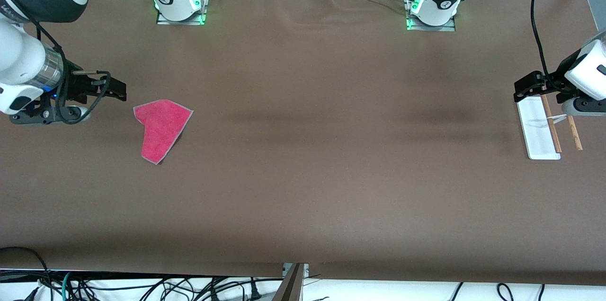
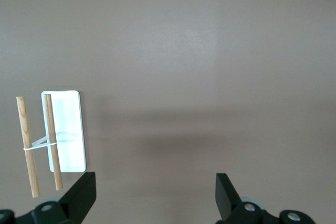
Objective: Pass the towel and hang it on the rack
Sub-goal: 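Lower the right gripper onto the pink towel's corner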
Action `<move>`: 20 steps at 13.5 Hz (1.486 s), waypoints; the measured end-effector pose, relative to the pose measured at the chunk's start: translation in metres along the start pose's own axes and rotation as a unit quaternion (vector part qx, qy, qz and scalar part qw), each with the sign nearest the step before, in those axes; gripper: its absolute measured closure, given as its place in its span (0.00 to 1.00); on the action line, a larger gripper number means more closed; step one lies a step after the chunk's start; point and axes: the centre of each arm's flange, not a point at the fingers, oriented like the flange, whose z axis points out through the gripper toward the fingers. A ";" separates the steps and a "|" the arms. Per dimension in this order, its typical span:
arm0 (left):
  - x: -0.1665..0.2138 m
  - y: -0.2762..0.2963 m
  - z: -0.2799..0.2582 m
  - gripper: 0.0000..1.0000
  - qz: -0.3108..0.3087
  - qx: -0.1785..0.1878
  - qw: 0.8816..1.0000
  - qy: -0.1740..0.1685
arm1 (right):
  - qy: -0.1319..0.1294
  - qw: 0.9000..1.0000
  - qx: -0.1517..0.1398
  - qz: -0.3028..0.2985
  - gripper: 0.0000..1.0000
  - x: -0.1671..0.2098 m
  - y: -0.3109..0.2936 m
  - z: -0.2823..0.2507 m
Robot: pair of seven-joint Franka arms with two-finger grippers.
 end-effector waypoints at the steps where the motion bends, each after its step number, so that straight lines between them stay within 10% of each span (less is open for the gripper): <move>1: 0.000 0.000 0.000 0.00 0.000 0.000 1.000 0.000 | 0.002 1.000 0.000 0.000 0.00 -0.003 0.000 -0.003; 10: 0.000 0.000 0.000 0.00 0.000 0.000 1.000 -0.001 | 0.004 1.000 -0.002 -0.001 0.00 0.007 0.000 0.019; 20: 0.000 0.000 -0.001 0.00 0.000 0.000 1.000 0.000 | 0.029 0.999 -0.014 0.020 0.00 0.091 0.035 0.273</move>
